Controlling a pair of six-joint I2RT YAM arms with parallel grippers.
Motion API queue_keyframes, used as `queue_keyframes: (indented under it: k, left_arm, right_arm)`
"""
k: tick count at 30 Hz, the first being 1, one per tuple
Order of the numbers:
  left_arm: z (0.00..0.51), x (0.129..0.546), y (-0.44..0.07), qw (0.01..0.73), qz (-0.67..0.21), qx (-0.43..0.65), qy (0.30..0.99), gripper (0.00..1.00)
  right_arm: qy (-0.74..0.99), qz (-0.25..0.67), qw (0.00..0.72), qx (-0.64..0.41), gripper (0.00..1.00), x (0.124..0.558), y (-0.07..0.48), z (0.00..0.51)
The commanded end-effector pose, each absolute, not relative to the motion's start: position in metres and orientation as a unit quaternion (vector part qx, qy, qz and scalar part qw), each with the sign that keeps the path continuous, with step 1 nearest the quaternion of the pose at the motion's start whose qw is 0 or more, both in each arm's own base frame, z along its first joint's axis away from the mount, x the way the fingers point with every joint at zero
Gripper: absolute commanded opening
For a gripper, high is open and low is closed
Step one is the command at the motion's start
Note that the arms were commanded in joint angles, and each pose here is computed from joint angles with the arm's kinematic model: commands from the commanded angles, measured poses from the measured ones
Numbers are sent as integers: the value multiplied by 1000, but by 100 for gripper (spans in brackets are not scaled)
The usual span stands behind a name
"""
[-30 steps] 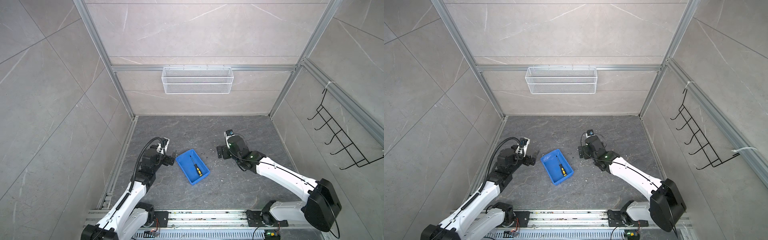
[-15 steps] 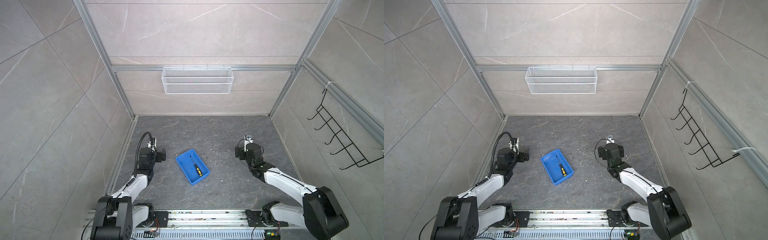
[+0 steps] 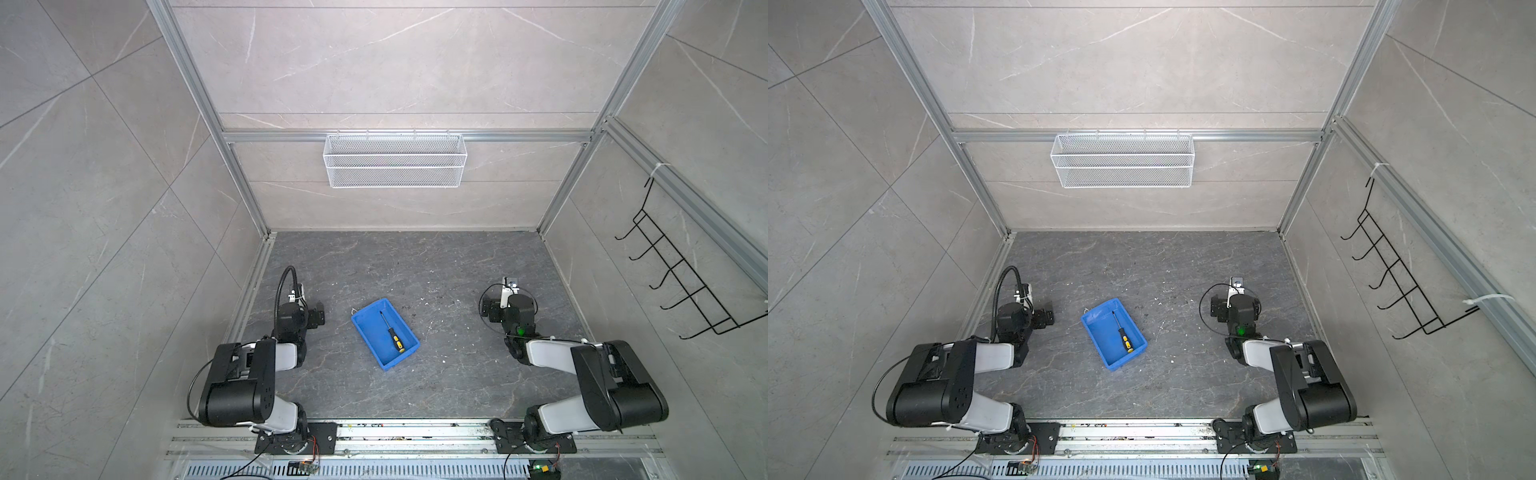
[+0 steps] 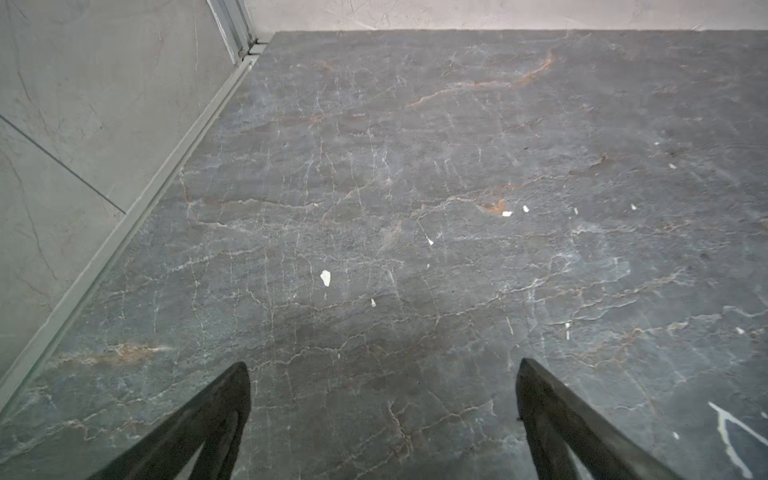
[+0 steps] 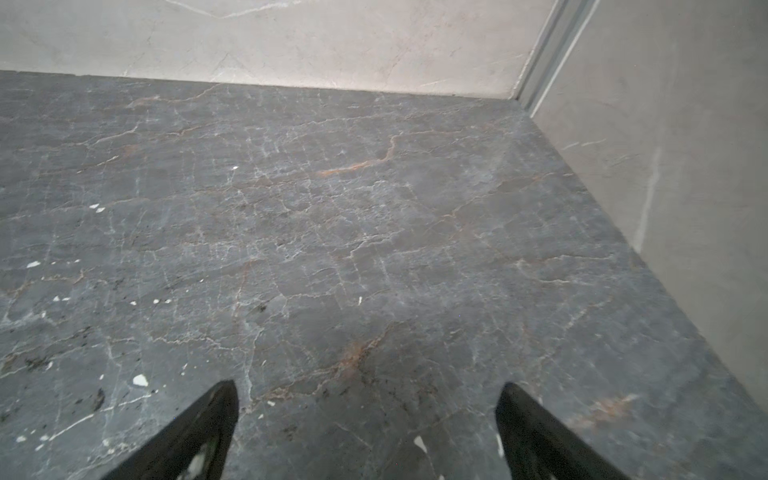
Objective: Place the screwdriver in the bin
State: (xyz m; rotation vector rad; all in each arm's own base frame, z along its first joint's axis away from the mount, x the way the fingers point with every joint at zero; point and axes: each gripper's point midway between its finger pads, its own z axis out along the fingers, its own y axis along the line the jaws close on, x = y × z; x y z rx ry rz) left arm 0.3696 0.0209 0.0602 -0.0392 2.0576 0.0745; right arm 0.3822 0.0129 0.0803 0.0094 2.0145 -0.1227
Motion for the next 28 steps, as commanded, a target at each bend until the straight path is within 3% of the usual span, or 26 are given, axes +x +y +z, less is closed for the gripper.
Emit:
queue_keyframes:
  k: [1, 28]
  left_arm:
    - [85, 387, 22, 555, 11, -24, 831, 100]
    - [85, 386, 24, 552, 14, -27, 833, 100]
  right_arm:
    - [824, 2, 566, -14, 99, 390, 25, 92]
    - [825, 1, 565, -22, 99, 390, 26, 91]
